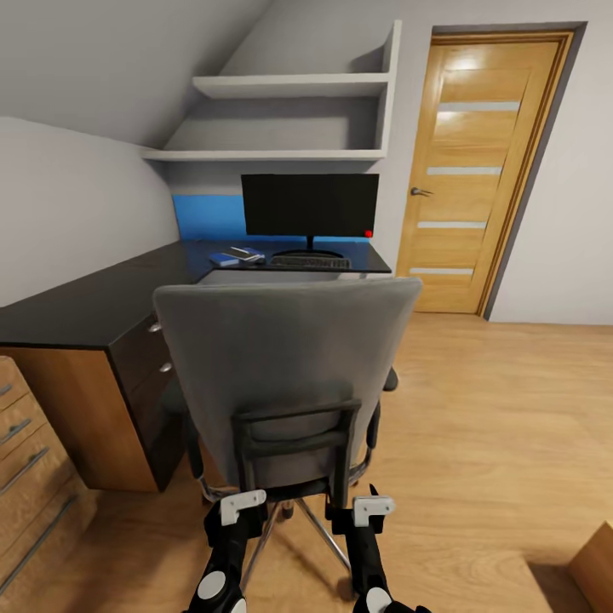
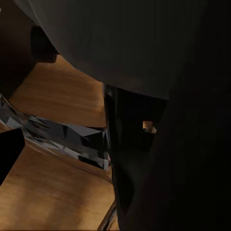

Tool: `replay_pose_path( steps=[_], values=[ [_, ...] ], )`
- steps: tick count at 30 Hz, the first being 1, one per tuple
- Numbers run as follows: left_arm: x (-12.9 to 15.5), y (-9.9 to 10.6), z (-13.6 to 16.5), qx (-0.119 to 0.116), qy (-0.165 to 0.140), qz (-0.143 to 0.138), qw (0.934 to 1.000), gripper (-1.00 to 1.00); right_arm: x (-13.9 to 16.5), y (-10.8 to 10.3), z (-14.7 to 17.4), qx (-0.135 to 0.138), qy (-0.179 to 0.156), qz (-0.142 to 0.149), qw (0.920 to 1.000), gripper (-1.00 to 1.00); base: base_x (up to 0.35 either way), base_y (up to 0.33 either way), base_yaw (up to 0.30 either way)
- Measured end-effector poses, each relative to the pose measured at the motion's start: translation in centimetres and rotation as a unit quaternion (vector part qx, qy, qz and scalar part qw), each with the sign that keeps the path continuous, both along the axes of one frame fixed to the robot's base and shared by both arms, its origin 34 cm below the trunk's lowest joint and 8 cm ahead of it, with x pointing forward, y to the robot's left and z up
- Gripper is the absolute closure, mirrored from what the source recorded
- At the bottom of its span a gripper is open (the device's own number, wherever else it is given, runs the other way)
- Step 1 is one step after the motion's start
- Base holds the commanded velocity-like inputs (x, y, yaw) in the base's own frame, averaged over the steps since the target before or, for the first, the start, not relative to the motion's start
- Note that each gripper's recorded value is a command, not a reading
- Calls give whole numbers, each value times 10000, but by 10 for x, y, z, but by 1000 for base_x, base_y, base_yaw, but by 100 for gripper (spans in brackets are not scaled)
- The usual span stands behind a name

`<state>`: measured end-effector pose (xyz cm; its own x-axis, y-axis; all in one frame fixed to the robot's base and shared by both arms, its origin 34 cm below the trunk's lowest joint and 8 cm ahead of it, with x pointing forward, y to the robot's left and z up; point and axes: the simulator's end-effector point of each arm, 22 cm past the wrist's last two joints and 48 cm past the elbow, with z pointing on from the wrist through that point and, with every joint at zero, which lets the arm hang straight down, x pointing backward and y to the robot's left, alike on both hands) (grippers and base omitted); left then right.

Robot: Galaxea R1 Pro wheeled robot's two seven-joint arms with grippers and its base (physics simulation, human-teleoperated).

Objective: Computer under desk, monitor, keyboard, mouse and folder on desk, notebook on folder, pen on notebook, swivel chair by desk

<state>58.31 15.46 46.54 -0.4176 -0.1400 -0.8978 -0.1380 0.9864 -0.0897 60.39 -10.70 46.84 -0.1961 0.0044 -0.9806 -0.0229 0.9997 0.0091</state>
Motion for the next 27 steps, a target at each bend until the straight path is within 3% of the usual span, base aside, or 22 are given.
replay_pose_path(
  steps=[7,27],
  values=[
    [-1,0,-2,-47,32,15,10000,-100,0,0,0,5,2,-8,10000,-100,188,-156,0],
    [0,0,-1,-20,14,8,10000,-100,0,0,0,-3,2,5,10000,-100,75,-40,0]
  ],
)
